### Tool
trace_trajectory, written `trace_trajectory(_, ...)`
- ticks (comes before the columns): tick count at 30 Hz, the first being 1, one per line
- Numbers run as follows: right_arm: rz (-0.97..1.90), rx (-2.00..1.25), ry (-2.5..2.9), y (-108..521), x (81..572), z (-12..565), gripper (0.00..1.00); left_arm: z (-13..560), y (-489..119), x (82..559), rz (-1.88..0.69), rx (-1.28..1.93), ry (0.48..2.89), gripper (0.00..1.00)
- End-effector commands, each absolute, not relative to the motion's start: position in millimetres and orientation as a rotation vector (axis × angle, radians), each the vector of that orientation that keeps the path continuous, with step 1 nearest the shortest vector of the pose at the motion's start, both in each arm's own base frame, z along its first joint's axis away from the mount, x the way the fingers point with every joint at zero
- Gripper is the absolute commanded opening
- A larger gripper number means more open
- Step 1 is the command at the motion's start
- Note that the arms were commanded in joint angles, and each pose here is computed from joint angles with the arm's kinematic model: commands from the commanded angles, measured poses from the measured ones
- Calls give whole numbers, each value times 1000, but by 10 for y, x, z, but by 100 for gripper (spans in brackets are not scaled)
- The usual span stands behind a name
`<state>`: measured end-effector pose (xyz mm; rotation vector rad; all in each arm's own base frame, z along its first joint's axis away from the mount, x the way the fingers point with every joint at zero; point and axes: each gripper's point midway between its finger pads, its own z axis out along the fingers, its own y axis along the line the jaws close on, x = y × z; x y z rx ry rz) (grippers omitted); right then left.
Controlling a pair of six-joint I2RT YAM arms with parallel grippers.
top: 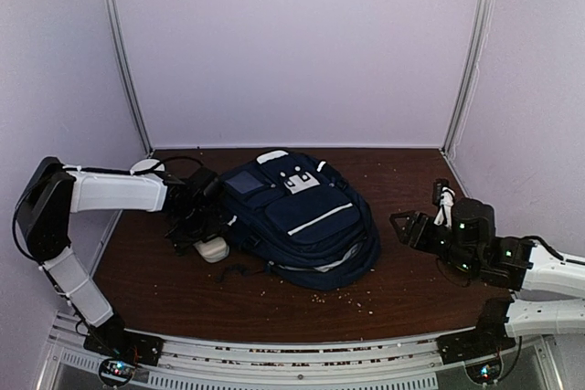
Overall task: Pack the student bag
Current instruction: Pick up the stationery from the center of the board.
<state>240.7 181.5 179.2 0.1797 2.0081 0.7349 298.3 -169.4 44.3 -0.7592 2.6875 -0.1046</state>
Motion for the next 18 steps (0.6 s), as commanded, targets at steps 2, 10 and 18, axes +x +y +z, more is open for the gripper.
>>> trace_trajectory(2, 693, 185, 2002, 1736, 2394, 1753, 70, 432, -1674, 3143, -78, -769, 2674, 98)
trace_trajectory(10, 702, 190, 2005, 1727, 2373, 1754, 70, 290, -1692, 3179, -56, -705, 2710, 93)
trace_trajectory(18, 702, 187, 1998, 1715, 2368, 1807, 70, 388, -1633, 3088, -90, -651, 2690, 67)
